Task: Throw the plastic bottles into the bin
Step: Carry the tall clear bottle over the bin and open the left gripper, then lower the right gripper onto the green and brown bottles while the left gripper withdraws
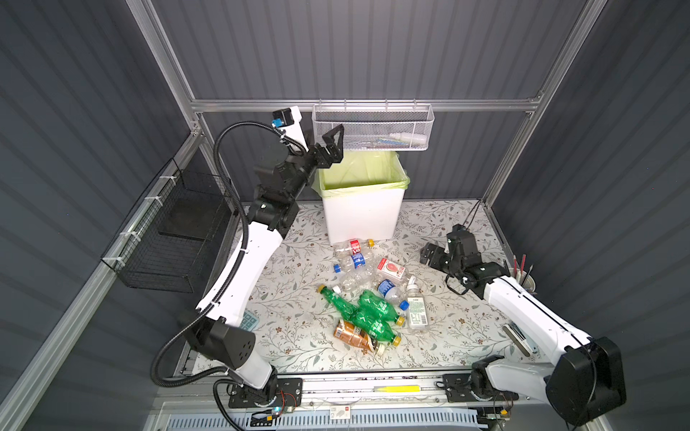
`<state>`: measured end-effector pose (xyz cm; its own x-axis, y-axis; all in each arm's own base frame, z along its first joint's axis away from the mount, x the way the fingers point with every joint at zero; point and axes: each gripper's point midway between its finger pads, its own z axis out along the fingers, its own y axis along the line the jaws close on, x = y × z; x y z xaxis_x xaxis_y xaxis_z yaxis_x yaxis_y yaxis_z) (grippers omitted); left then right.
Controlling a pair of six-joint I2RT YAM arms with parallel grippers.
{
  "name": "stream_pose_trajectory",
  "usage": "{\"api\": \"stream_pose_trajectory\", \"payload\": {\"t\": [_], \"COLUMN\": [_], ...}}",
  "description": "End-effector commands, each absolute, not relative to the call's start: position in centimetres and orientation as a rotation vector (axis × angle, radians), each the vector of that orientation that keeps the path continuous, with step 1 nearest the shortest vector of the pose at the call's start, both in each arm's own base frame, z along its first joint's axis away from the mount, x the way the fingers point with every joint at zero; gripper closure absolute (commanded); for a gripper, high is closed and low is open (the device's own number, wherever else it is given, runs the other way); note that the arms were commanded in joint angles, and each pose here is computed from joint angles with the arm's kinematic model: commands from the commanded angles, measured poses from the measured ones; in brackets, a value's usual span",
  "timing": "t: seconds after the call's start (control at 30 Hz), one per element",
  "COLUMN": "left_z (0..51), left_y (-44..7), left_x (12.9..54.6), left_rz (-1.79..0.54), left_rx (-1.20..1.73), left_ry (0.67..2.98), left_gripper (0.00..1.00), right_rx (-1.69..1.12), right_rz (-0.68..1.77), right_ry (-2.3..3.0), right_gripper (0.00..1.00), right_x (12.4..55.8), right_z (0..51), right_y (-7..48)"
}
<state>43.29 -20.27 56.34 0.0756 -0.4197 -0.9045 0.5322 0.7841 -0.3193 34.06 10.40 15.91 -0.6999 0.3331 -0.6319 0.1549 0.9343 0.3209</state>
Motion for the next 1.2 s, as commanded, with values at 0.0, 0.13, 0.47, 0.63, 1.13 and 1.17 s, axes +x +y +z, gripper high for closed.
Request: {"api": "stream_pose_trajectory", "payload": {"t": [0.0, 0.13, 0.47, 0.63, 1.13, 1.17], "left_z": [51.4, 49.2, 36.7, 33.2, 29.2, 29.1], "left_y": [-20.4, -19.1, -14.7, -11.8, -6.8, -6.6], "left_x": [45.1, 44.0, 42.2, 41.6, 40.4, 40.2], "left_rz": [-0.627, -0.558, -0.369, -0.293, -0.197, -0.190], "left_rx": [0.117, 0.107, -0.047, -0.146, -0.293, -0.298], "left_ry": [1.419, 1.471, 1.754, 1.830, 1.914, 1.915], "left_gripper": [0.00, 0.00, 0.00, 0.00, 0.00, 0.00], "right_rx": [0.372, 0.354, -0.080, -0.366, -1.139, -1.191], "right_rz": [0.202, 0.180, 0.226, 0.242, 0.279, 0.274], "right_ry": [2.474, 2.533, 2.460, 2.416, 2.394, 2.386], "right_gripper": [0.03, 0.01, 0.01, 0.06, 0.14, 0.15], "right_x": [31.4, 29.3, 26.1, 24.8, 17.1, 16.5], "right_z": [13.0, 11.4, 13.5, 15.5, 13.1, 12.8], "right_y": [10.2, 11.2, 17.4, 22.2, 36.4, 36.9]}}
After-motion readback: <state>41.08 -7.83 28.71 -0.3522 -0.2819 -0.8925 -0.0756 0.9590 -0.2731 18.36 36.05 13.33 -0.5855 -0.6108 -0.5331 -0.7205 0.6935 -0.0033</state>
